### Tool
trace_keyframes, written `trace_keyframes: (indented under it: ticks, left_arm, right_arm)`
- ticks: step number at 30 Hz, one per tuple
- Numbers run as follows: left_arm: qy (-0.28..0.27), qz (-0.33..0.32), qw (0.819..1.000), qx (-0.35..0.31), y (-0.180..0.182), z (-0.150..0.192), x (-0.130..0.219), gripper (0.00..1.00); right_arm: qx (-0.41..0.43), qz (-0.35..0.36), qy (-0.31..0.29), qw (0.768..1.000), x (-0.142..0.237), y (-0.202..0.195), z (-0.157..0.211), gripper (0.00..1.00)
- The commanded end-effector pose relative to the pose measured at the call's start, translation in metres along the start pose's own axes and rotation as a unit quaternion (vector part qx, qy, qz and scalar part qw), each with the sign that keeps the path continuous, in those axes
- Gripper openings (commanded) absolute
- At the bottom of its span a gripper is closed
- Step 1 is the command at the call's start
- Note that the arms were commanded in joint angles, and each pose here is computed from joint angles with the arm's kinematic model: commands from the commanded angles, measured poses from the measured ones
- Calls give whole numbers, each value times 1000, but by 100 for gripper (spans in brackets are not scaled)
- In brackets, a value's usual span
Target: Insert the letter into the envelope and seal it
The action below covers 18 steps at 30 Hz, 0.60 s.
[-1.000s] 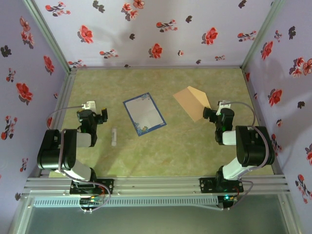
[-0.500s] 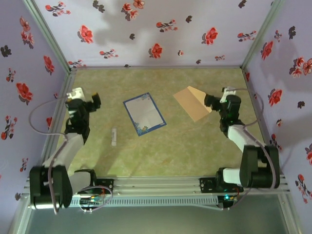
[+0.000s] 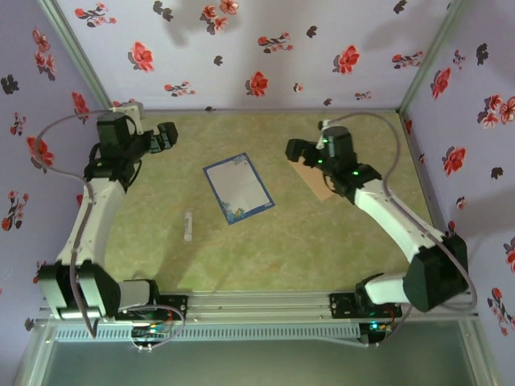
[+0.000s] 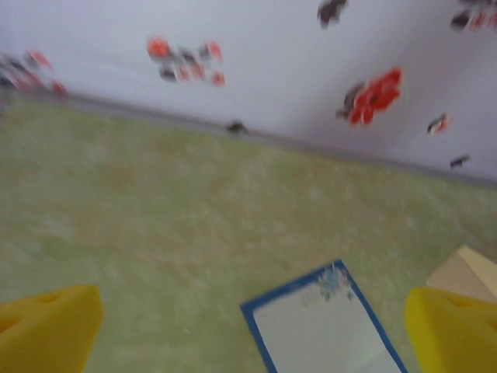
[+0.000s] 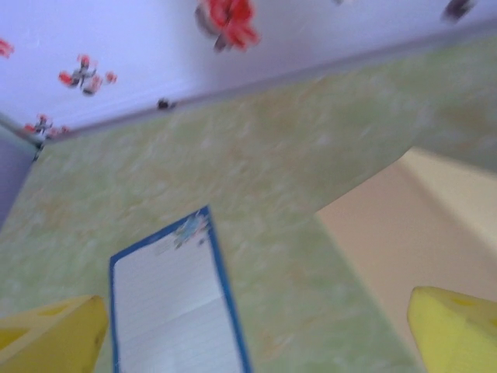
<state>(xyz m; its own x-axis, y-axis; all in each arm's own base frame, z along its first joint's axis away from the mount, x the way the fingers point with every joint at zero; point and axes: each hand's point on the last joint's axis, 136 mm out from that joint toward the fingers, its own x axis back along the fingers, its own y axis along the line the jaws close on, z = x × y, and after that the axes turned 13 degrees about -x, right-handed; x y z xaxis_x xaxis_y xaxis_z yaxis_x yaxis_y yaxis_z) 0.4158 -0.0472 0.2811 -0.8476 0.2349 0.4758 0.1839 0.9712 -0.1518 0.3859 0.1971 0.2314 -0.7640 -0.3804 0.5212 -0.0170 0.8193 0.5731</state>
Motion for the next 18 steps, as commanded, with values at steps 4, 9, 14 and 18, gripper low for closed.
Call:
trace_keyframes:
  ticks: [4,9,14,18]
  left_arm:
    - [78,79,989,101,-26,44,-49,100]
    - [101,83,985,112,-34,60,-73,100]
    - [137,71,983,100,-36,86,-91,100]
    - [169,62,979,95,-32,102,-103,100]
  right_arm:
    - [-68,9,89,994,-47,26,74,100]
    - [-90,1,136,987,-67,38,116,100]
    - [-107,12,168,980,-78,32,139,100]
    - [-119,10,183,976,-87,28,152,100]
